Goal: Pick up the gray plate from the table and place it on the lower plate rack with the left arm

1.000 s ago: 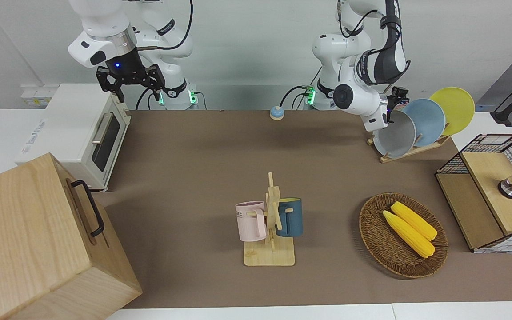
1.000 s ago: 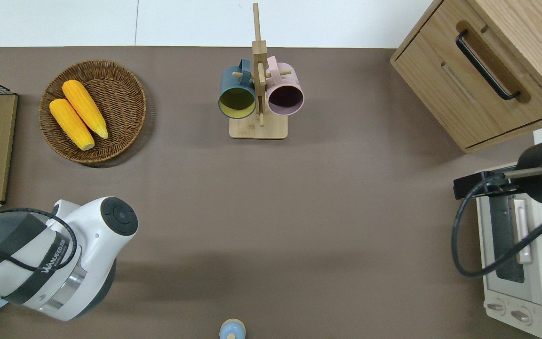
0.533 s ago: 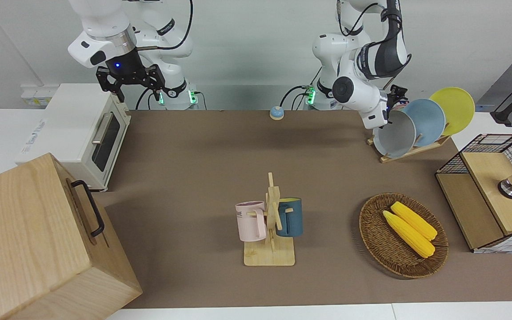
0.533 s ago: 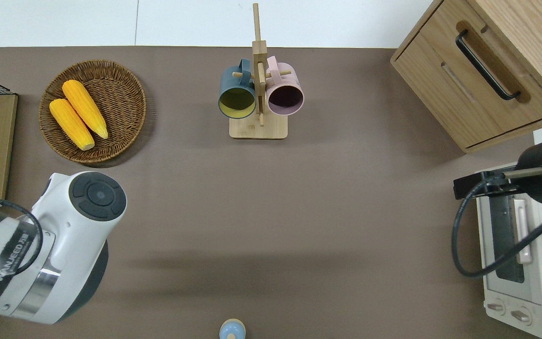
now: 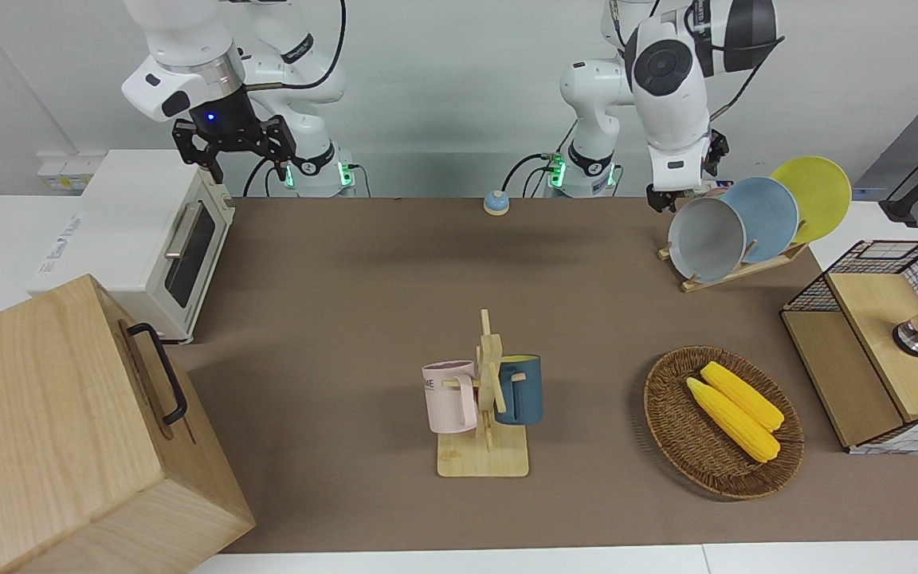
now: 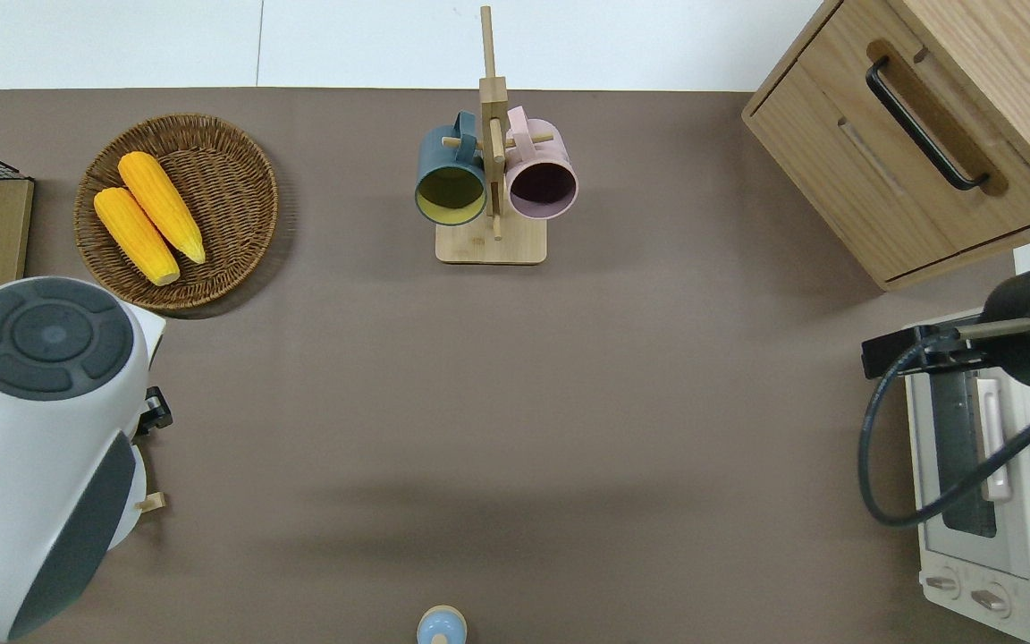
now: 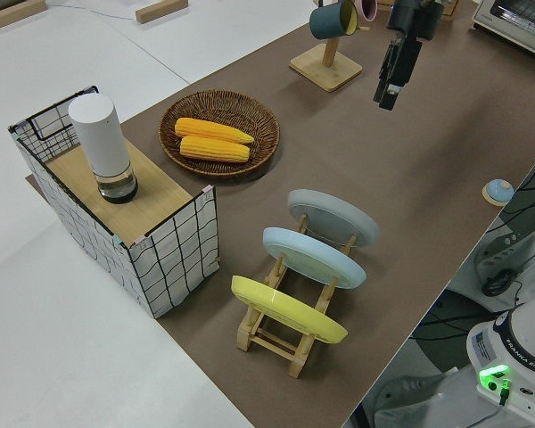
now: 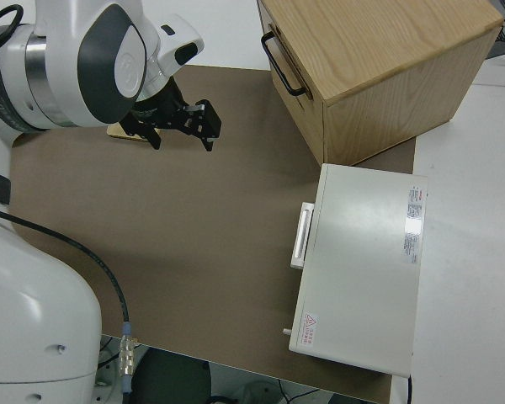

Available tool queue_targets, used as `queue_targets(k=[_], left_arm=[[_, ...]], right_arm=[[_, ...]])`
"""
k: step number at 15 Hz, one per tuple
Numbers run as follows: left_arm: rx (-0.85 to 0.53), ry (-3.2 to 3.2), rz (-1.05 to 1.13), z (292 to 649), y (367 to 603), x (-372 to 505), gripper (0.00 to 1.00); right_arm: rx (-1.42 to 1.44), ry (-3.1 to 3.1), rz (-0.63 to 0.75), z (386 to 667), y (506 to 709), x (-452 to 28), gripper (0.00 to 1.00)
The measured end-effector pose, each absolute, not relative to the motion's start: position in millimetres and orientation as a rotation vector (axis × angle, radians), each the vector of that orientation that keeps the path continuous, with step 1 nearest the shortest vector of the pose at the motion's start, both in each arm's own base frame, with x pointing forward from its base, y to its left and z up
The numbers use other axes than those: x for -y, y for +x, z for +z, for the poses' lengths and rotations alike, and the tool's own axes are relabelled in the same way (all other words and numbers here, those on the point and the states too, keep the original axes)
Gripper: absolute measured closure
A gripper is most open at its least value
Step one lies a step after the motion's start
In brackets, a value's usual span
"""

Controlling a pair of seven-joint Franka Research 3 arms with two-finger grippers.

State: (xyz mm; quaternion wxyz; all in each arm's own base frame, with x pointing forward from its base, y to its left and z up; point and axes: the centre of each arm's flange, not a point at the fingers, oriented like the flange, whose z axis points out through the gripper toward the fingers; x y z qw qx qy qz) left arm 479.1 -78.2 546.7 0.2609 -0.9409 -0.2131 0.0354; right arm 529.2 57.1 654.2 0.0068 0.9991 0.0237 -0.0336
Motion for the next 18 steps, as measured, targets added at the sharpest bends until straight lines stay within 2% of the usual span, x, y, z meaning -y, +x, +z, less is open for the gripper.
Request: queue_targets(k=[3, 6, 15, 18], left_arm=[[0.514, -2.700, 0.154, 562.9, 481.4, 83.2, 0.00], [0.385, -2.841, 0.209, 574.2, 483.8, 81.5, 0.00], [-0.273, -3.057, 0.179, 582.9, 495.3, 81.1, 0.00], [-0.402, -3.090, 0.185, 583.3, 495.7, 79.1, 0.00]], right_arm=[[-0.074, 3.125, -0.105, 654.2, 529.2, -57.1, 0.01], [-0.074, 3.125, -0.105, 654.2, 529.2, -57.1, 0.01], [-0.074, 3.125, -0.105, 654.2, 529.2, -57.1, 0.01], [-0.074, 3.125, -0.105, 654.2, 529.2, -57.1, 0.01]])
